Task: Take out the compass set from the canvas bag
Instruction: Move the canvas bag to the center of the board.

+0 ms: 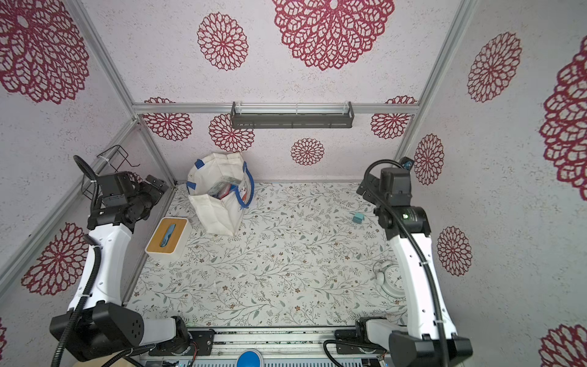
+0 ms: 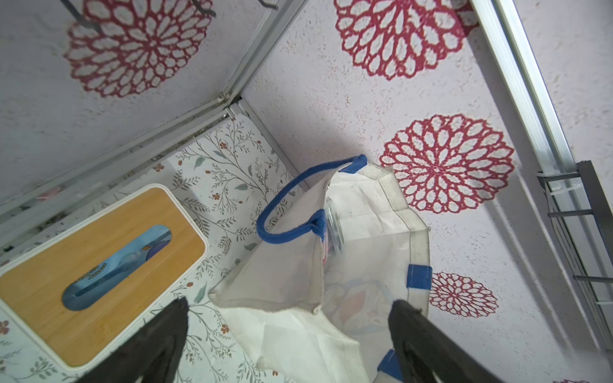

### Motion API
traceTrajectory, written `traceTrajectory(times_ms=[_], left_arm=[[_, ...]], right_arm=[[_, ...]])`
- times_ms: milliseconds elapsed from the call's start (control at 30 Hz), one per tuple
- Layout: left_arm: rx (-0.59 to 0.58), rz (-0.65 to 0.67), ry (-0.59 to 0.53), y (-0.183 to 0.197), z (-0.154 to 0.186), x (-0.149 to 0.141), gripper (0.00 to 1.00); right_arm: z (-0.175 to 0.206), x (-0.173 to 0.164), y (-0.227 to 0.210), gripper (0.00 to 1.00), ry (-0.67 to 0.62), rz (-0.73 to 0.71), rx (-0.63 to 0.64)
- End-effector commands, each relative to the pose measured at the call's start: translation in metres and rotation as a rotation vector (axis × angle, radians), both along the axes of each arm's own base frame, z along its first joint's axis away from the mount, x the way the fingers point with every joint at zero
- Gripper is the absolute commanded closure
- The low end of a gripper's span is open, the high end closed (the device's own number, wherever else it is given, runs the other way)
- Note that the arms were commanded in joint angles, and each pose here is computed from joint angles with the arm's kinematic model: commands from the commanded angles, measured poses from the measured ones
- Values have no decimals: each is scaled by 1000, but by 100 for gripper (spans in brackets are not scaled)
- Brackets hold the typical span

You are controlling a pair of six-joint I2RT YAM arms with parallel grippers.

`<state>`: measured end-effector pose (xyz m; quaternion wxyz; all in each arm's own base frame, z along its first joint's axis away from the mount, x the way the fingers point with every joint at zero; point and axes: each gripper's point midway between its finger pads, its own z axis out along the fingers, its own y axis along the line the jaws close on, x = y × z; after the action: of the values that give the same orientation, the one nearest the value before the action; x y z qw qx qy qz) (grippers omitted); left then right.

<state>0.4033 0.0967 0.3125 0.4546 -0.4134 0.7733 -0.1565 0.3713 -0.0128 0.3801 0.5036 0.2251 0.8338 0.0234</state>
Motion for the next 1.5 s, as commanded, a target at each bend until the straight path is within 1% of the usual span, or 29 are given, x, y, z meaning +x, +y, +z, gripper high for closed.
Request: traceTrajectory(times_ms=[0, 33, 167, 233, 300, 433, 533, 700, 767, 867, 933, 1000, 1067, 1100, 1200, 1300, 1333, 1467], left_arm=[[-69, -52, 22, -9, -5, 6, 1], [-85, -68, 35, -11, -10, 11, 0], [-130, -118, 104, -18, -30, 24, 6], [-131, -121, 127, -17, -36, 27, 7], [-136, -129, 131, -18, -40, 31, 7], [-146, -179, 151, -26, -47, 42, 10], [-131, -217, 167, -34, -47, 51, 14], [-111, -274, 216, -49, -54, 67, 23], [-98, -288, 244, -54, -59, 70, 27], [-78, -285, 290, -56, -71, 73, 33], [-82, -284, 313, -56, -79, 77, 37], [-79, -292, 334, -57, -84, 80, 43], [-69, -305, 351, -59, -89, 84, 52], [-68, -317, 356, -62, -90, 86, 55], [-51, -371, 364, -73, -90, 91, 74], [-33, -427, 373, -88, -86, 92, 98], [-31, -447, 371, -94, -83, 92, 100], [-29, -509, 341, -118, -64, 85, 100]], right_arm=[[-55, 2, 14, 1, 285, 38, -2], [-62, 6, 14, 1, 327, 32, -7], [-80, 15, 6, 1, 491, -56, -15], [-81, 16, -4, 1, 513, -116, -51], [-81, 17, -14, 1, 504, -169, -85], [-93, 21, 1, 1, 514, -74, -52], [-103, 21, 12, 1, 492, -44, 21], [-106, 32, 41, 2, 384, 31, 194], [-102, 37, 50, 7, 316, 45, 264], [-107, 46, 71, 14, 289, 113, 358], [-109, 51, 85, 18, 291, 154, 376], [-106, 53, 99, 20, 285, 194, 359], [-100, 55, 115, 21, 270, 233, 340], [-100, 56, 122, 24, 270, 243, 338], [-104, 59, 143, 24, 290, 279, 343], [-109, 60, 164, 25, 307, 312, 358], [-109, 60, 172, 25, 305, 328, 365], [-111, 58, 193, 22, 319, 370, 391]])
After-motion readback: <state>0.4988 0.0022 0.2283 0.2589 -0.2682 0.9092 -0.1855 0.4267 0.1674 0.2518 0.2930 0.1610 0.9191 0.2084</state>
